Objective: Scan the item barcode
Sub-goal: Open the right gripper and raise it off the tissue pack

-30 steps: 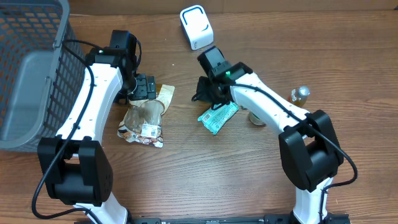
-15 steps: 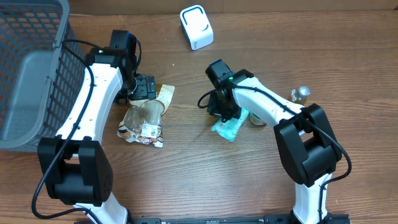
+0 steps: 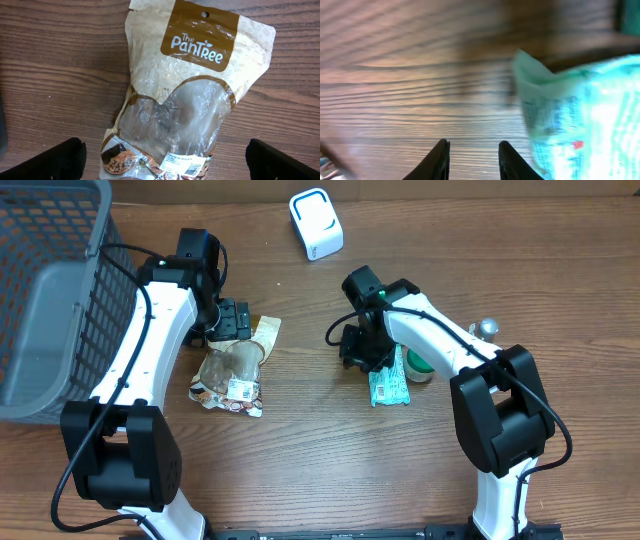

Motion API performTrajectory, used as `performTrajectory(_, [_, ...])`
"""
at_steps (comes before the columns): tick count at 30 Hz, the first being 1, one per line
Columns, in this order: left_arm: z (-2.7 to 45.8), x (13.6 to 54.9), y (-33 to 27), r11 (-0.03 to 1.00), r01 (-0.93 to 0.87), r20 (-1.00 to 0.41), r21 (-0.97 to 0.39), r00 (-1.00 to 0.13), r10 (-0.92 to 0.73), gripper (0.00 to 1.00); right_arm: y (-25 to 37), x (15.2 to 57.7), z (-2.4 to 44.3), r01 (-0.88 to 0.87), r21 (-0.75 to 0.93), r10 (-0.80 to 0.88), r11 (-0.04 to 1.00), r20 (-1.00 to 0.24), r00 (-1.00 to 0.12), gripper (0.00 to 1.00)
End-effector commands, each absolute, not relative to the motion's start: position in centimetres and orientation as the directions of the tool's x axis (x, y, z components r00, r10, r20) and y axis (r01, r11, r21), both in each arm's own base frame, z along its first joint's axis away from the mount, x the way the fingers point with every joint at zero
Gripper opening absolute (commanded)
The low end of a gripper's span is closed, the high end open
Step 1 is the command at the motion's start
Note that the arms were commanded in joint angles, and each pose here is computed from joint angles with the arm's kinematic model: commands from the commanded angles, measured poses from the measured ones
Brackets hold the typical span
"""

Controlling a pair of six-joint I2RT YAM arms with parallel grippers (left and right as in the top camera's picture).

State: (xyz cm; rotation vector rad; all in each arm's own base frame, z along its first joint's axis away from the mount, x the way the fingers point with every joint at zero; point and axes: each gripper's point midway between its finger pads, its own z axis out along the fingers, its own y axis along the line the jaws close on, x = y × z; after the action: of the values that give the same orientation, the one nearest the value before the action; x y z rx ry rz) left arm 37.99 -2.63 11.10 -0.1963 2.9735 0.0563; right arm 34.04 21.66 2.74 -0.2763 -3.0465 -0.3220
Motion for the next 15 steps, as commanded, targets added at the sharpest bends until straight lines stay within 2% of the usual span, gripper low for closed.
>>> performTrajectory(1, [10.6, 37.9, -2.7, 0.993, -0.113, -0.147, 0.029, -0.983, -0.107, 1.0, 22.6, 34.4, 3.5, 0.162, 0.252, 0.144, 0.954, 0.088, -0.986, 0.3])
performTrajectory(10, [10.6, 37.9, -2.7, 0.993, -0.113, -0.147, 0.029, -0.983, -0.107, 1.0, 22.1, 35.4, 3.3, 0.152, 0.226, 0.148, 0.962, 0.035, -0.988, 0.38])
performTrajectory(12, [10.6, 37.9, -2.7, 0.993, -0.113, -0.147, 0.029, -0.983, -0.107, 1.0, 21.9, 35.6, 3.3, 0.152, 0.214, 0.15, 0.965, 0.025, -0.988, 0.43])
performTrajectory(15, [10.6, 37.9, -2.7, 0.993, -0.113, -0.147, 0.029, -0.983, -0.107, 1.0, 21.9, 35.8, 3.3, 0.15, 0.217, 0.15, 0.965, 0.015, -0.989, 0.44])
